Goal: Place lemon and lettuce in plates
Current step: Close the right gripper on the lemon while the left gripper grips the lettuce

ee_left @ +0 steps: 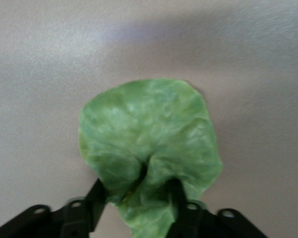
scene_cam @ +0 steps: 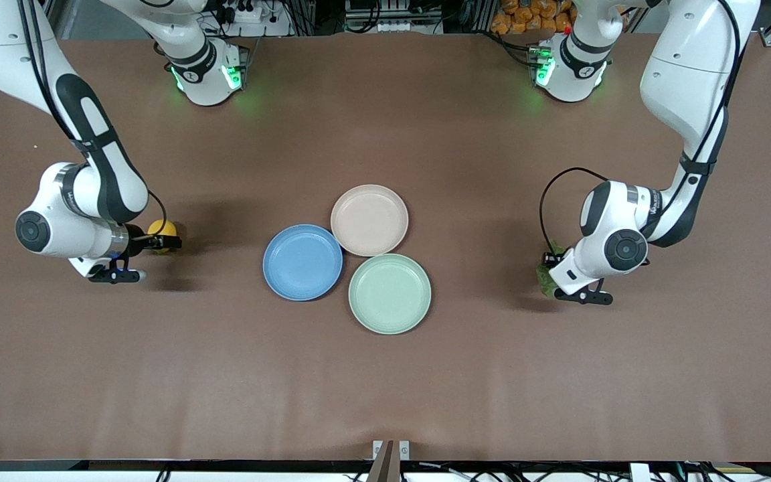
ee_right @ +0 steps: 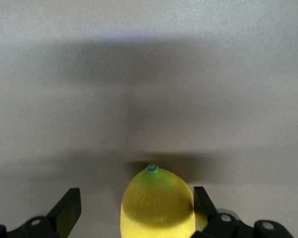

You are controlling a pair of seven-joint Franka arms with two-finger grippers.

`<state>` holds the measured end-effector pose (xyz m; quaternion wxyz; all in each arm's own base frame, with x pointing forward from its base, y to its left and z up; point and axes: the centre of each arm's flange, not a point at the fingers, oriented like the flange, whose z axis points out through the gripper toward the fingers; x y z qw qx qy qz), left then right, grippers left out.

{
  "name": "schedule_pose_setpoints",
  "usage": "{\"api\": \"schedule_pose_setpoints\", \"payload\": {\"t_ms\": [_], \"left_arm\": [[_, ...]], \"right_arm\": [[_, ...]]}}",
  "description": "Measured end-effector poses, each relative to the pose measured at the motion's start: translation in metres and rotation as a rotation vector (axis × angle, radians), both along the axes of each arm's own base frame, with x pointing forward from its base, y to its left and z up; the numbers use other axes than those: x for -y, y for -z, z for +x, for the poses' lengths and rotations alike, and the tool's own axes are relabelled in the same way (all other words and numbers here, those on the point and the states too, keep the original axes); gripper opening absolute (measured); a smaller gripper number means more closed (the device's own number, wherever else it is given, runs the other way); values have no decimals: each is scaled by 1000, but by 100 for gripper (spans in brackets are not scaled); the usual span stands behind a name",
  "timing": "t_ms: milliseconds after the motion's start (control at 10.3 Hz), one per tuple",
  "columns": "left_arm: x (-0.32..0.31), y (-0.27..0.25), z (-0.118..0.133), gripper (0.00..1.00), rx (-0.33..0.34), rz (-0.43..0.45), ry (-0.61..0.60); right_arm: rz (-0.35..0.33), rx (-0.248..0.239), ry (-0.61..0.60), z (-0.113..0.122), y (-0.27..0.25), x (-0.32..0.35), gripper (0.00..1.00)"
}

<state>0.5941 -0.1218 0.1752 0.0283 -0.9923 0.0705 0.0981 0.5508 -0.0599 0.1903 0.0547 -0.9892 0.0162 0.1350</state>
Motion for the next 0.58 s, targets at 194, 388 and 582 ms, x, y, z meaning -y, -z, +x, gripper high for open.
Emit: {"api": "schedule_pose_setpoints", "payload": {"t_ms": [194,388,582], "left_arm": [[1,-3,2,22,7,-1,-3],[-1,-7,7,4,18,-2,-7],[-1,-19,14,4,44,-6,-9]], "right_arm": [[-1,-16,4,-3,8,2,100],[-25,-51,3,-7,11,6,100],[-42,-73,-10,-9,11,1,97]]}}
